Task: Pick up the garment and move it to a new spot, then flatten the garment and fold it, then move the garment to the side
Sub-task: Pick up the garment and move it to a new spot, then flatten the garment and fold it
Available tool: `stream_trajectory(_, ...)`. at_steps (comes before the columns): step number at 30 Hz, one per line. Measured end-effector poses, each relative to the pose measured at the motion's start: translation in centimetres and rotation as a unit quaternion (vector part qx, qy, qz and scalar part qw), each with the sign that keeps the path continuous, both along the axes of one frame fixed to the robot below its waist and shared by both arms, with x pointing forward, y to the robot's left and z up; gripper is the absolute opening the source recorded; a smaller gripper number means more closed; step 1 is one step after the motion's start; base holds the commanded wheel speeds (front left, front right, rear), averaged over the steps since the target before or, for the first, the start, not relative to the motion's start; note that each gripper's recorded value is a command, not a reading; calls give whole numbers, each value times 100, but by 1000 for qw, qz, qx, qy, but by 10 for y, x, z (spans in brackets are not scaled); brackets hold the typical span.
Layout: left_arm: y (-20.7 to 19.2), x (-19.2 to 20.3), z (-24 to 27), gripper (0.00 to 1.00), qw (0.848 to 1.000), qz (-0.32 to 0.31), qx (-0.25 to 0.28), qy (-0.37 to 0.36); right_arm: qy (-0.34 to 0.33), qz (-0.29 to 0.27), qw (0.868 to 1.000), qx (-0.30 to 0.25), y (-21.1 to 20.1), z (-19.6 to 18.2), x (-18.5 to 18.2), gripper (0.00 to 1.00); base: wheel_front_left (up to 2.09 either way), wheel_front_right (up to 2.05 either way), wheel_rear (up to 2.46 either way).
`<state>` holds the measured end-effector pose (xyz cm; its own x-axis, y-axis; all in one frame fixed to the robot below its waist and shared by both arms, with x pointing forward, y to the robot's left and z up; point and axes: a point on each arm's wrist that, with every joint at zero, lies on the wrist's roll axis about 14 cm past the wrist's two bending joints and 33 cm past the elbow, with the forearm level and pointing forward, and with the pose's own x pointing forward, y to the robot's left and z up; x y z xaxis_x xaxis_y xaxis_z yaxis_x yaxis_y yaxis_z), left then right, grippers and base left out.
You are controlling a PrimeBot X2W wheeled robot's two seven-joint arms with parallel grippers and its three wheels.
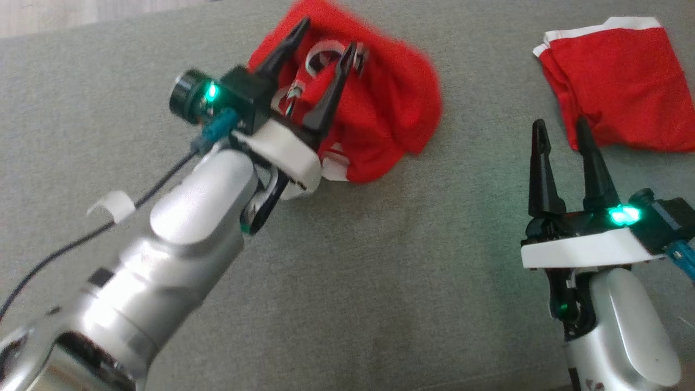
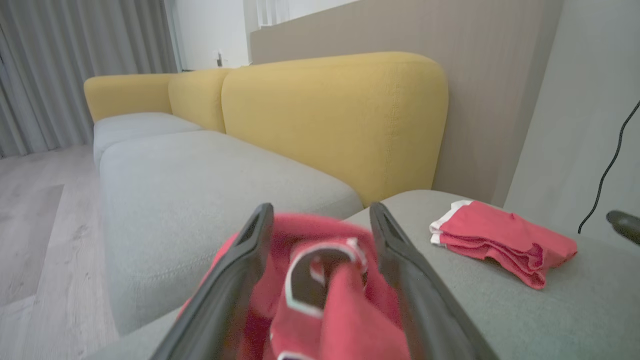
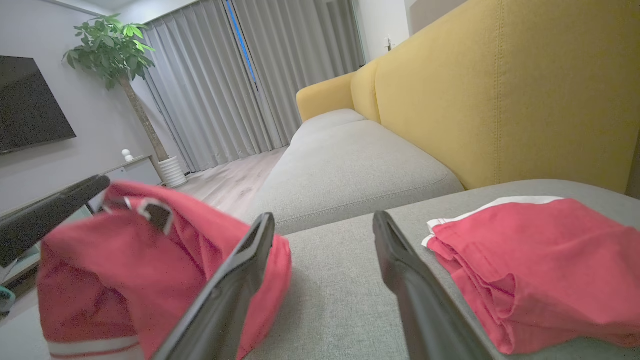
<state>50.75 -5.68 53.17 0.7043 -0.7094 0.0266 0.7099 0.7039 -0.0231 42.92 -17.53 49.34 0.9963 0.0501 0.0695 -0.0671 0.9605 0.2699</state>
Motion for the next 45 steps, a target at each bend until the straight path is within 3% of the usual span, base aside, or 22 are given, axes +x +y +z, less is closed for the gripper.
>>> stream_trajectory(5, 24, -9, -21, 100, 999, 33, -6, 32, -5, 10, 1000, 3, 7, 3, 4, 100, 0, 0, 0)
stream_trajectory(11, 82, -22, -7, 100, 992, 113, -51, 17, -6, 31, 999, -3, 23, 2, 4, 100, 0, 0, 0)
stream_trajectory(21, 173, -90, -27, 100, 966, 249, -67, 31, -2, 67, 998, -6, 49, 3, -8, 100, 0, 0, 0)
stream_trajectory(26, 186, -111, -33, 100, 955, 280, -84, 38, 3, 78, 997, -6, 57, 0, -12, 100, 0, 0, 0)
stream_trajectory(33, 185, -109, -31, 100, 954, 282, -91, 29, 20, 88, 996, -15, 64, -13, -6, 100, 0, 0, 0)
stream_trajectory(45, 194, -97, -40, 100, 949, 298, -93, 38, 133, 129, 982, -35, 94, -74, 41, 100, 0, 0, 0)
